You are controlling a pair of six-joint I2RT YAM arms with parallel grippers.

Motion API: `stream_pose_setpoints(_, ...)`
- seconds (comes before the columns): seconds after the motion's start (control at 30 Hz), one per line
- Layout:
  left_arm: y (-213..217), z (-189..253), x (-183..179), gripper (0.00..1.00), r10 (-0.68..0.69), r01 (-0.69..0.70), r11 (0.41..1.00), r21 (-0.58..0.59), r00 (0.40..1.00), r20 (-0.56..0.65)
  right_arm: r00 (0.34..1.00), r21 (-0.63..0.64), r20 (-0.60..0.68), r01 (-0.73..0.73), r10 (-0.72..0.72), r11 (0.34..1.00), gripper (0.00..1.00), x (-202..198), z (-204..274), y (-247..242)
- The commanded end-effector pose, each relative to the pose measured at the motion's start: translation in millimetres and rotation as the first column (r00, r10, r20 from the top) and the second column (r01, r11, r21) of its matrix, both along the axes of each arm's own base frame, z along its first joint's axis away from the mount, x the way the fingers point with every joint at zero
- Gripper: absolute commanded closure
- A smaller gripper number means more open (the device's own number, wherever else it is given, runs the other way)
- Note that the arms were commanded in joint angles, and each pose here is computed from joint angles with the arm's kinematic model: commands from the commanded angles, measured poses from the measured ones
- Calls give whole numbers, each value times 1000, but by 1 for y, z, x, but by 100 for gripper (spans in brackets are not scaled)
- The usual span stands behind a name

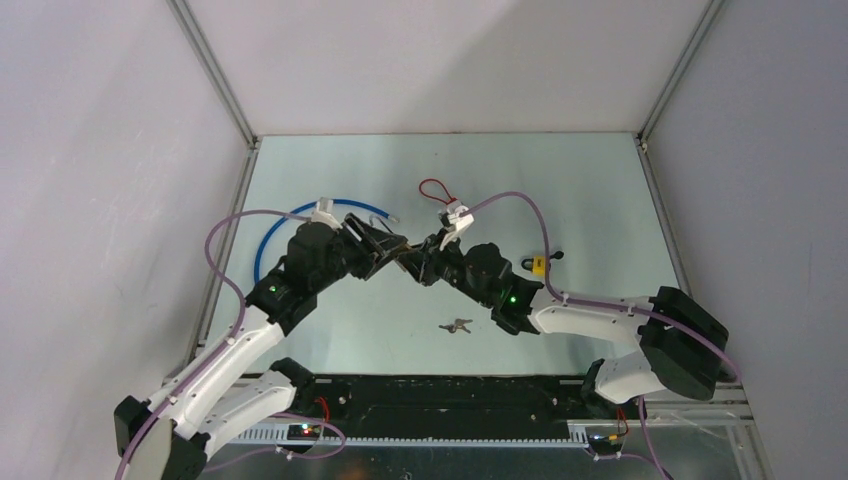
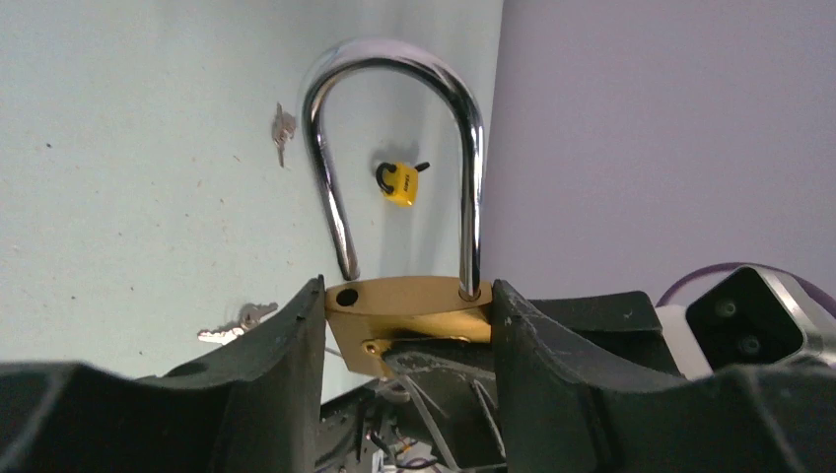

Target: Unlock with the key

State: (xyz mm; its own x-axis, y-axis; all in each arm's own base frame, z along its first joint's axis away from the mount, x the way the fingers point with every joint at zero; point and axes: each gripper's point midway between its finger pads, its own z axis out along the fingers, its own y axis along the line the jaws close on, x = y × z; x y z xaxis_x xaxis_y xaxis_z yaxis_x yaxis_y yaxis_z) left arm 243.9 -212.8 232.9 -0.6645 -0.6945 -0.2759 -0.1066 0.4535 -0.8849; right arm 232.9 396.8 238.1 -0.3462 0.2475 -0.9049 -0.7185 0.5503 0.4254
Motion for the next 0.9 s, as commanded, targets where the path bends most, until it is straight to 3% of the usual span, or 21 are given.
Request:
stream_pose_setpoints(0.0,-5,58,-1,88,-57,67,997,-45,979,194,999,47,1,34,-34,998,88,5,20,2)
stream_pose_setpoints(0.03,-3,59,-1,72,-64,72,997,-30,975,211,999,50,-3,35,-35,998,98,5,21,1)
stream_pose_setpoints(0.07,-4,61,-3,64,-79,87,996,-26,973,217,999,47,-4,35,-35,998,100,3,23,-2)
stream_pose_setpoints(0.1,1,60,-3,48,-77,82,996,-16,972,221,999,48,-4,33,-33,998,100,2,24,-3)
stream_pose_setpoints(0.17,7,59,-4,31,-75,78,997,-3,972,223,999,48,1,32,-32,998,100,-2,29,-8)
stream_pose_setpoints(0.23,13,52,-5,25,-75,73,997,17,974,214,999,63,2,35,-35,997,100,-5,35,-15)
stream_pose_setpoints(0.47,21,47,-11,21,-76,72,997,24,970,229,998,161,-54,25,-16,987,100,-22,52,-34)
stream_pose_setpoints(0.6,22,45,-12,24,-76,71,997,30,970,232,996,233,-92,23,-1,972,100,-30,61,-44)
stream_pose_setpoints(0.8,18,44,-8,49,-85,81,996,28,971,222,991,330,-120,-23,66,944,100,-40,81,-49)
stream_pose_setpoints(0.87,16,43,-7,52,-88,86,996,18,972,219,987,368,-132,-38,92,929,100,-41,86,-52)
